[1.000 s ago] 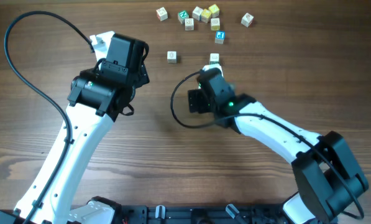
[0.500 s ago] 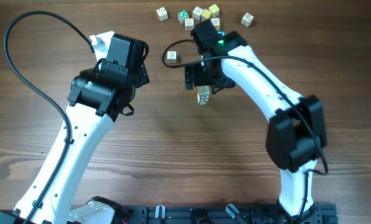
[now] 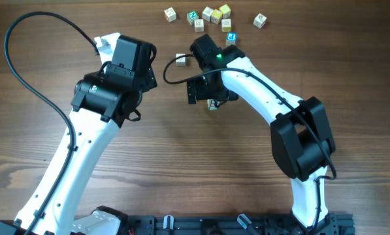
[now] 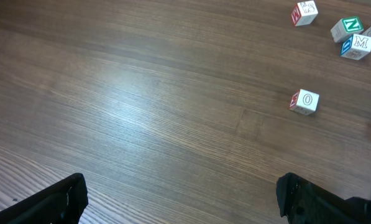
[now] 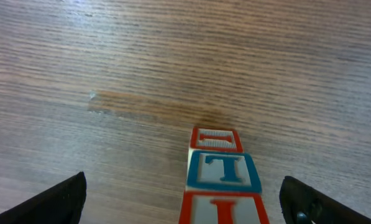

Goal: Form a tower

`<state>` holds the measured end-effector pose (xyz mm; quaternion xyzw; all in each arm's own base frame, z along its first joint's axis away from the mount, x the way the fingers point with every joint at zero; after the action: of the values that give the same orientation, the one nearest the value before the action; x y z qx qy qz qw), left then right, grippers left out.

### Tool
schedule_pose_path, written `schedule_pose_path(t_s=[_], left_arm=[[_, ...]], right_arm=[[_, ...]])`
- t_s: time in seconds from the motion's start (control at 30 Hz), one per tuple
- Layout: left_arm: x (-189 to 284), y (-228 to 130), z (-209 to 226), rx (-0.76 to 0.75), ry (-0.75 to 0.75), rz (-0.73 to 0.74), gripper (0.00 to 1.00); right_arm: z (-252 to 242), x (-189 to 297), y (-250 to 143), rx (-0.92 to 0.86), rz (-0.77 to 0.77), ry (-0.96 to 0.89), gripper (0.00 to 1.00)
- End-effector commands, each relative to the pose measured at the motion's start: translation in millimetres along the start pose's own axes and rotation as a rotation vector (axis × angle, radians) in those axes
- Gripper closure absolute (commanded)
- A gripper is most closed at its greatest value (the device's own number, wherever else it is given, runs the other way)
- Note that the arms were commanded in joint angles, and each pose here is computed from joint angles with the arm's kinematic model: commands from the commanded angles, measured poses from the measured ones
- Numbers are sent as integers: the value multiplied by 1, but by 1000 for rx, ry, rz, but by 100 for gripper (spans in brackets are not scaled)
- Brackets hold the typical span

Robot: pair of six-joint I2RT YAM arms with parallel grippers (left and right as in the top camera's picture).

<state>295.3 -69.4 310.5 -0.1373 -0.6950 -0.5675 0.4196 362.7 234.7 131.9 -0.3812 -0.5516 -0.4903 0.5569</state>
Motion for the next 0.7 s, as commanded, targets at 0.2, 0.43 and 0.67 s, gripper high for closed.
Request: schedule_pose_path(t_s=[0.2,0.43,0.67], left_arm=[[1,2,2,-4,1,-7,0],[1,2,2,-4,1,-7,0],[1,2,2,-4,1,-7,0]], right_arm=[[-8,-26,-8,-16,4,-39,4],[-8,-27,-10,-16,9,-32,10],[-9,-4,-1,-32,25,-12,10]])
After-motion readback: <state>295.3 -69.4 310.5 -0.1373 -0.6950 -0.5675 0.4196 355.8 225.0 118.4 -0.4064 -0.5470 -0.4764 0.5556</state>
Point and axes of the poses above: each gripper's point midway between its finger pads, its own x axis back along the fingers, its own z axis along the line the jaws close on, y = z × x, the point moved 9 cm from there along x, back along the fingers, and after that the axes turned 6 degrees about x, right-handed, at the moved point
